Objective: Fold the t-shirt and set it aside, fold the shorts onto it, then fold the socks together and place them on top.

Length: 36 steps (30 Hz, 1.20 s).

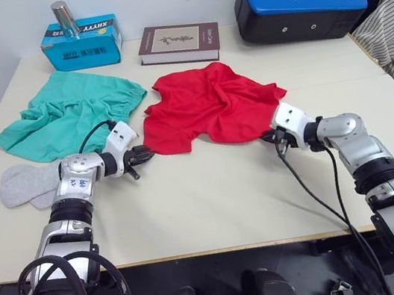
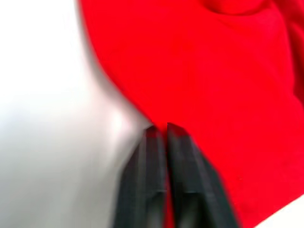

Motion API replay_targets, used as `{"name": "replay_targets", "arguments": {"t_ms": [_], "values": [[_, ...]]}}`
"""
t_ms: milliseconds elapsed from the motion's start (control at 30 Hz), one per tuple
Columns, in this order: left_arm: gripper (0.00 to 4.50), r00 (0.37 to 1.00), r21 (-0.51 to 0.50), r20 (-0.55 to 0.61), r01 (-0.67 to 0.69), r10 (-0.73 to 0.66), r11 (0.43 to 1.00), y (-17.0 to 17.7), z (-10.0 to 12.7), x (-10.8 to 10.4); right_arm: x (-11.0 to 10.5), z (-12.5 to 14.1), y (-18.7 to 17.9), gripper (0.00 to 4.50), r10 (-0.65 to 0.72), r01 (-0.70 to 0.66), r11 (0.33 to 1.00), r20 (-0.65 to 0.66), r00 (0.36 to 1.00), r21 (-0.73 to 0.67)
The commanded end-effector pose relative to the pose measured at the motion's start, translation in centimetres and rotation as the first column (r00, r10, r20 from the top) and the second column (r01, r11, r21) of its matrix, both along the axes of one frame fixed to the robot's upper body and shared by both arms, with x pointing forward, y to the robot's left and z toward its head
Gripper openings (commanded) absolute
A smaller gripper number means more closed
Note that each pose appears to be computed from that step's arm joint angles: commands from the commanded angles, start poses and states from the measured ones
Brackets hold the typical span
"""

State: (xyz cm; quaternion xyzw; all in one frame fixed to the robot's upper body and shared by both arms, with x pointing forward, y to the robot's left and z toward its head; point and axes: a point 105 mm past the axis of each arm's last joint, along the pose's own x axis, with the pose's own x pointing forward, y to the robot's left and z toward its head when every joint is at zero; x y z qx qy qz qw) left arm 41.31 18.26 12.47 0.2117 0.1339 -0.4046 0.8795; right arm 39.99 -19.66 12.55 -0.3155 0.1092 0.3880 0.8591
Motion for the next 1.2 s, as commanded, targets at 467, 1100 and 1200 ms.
{"name": "replay_targets", "arguments": {"t_ms": [467, 1100, 1200], "values": [[0.01, 0.973, -0.086, -0.054, 0.221, -0.226, 0.972, -1.4, 0.8, -13.4, -9.8, -0.5, -6.8, 0.00, -0.001, -0.006, 0.998, -0.132, 0.991, -0.055], [0.01, 0.999, 0.010, 0.033, 0.027, -0.028, 1.000, 0.8, 2.1, -9.4, -8.6, 0.9, -7.2, 0.00, -0.020, 0.018, 0.998, -0.029, 0.999, -0.056], [0.01, 0.952, -0.016, 0.289, -0.097, 0.098, 0.995, 2.2, 9.0, -3.1, -2.8, 7.4, -5.6, 0.00, -0.053, 0.050, 0.999, 0.202, 0.978, 0.018]]}}
